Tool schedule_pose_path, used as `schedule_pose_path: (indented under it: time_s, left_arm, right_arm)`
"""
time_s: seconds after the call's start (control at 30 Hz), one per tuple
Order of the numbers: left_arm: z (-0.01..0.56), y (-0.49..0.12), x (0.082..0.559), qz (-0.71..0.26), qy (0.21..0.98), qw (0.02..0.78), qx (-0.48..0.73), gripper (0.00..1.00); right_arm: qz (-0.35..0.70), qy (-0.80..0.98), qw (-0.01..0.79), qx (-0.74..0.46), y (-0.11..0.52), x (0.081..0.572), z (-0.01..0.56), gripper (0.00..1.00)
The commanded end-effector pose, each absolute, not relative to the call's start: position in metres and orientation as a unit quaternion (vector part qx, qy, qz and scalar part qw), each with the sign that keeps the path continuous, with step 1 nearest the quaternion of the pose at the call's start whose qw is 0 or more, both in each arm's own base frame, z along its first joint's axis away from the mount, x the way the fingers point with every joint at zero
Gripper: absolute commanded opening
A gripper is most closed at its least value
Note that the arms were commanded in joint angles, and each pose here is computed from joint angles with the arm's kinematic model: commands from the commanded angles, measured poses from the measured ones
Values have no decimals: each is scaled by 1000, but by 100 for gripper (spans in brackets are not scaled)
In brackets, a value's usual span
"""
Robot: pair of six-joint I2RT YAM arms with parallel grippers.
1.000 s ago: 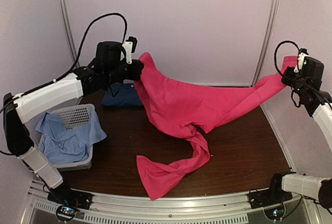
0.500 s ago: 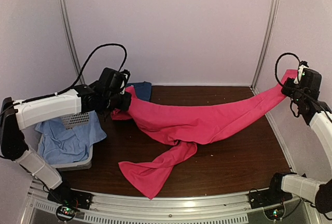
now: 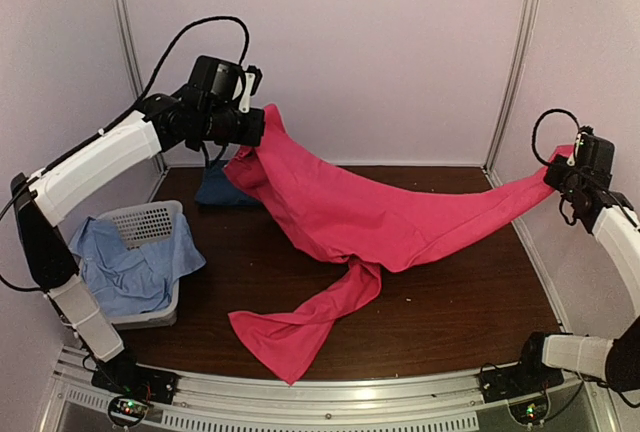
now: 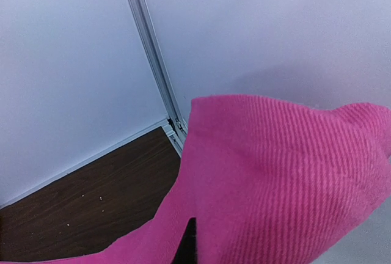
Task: Fold and stack the mixed laundry pile
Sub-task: Flatten out the crumpled trousers at the center of the board.
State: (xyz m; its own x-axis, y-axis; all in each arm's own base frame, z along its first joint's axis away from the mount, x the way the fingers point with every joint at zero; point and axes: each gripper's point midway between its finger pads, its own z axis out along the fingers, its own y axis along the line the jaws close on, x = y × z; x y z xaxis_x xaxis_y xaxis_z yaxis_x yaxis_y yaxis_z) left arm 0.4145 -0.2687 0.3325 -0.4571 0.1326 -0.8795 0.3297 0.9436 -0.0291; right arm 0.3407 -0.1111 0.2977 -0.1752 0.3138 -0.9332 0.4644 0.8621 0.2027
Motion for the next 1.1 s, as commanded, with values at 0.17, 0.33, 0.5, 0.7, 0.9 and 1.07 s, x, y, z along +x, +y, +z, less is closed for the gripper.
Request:
schedule_pose_path:
  time_s: [0.17,0.33,0.5,0.7,0.9,1.07]
  left_arm:
    - [355,-267,416,-116,838,514,141,0]
    - [344,-246,404,-98,846,508,129,0]
    - [338,-203,407,-99,860,494,87,0]
    - [341,-177,404,-93,857,500,81,0]
    - [359,-206,399,-159,834,508,142,0]
    - [429,-245,394,-254,778,542,191,0]
  right_arm:
    - [-28,738,620,263,-113,342,319,0]
    - [125,779,584,192,-56,356,283,0]
    - [263,813,503,128,18,354,231,0]
    - [332,850,407,26,111,331,191,0]
    - [309,895,321,-20,143,308,137,39]
    - [245,891,382,6,122,328,164,100]
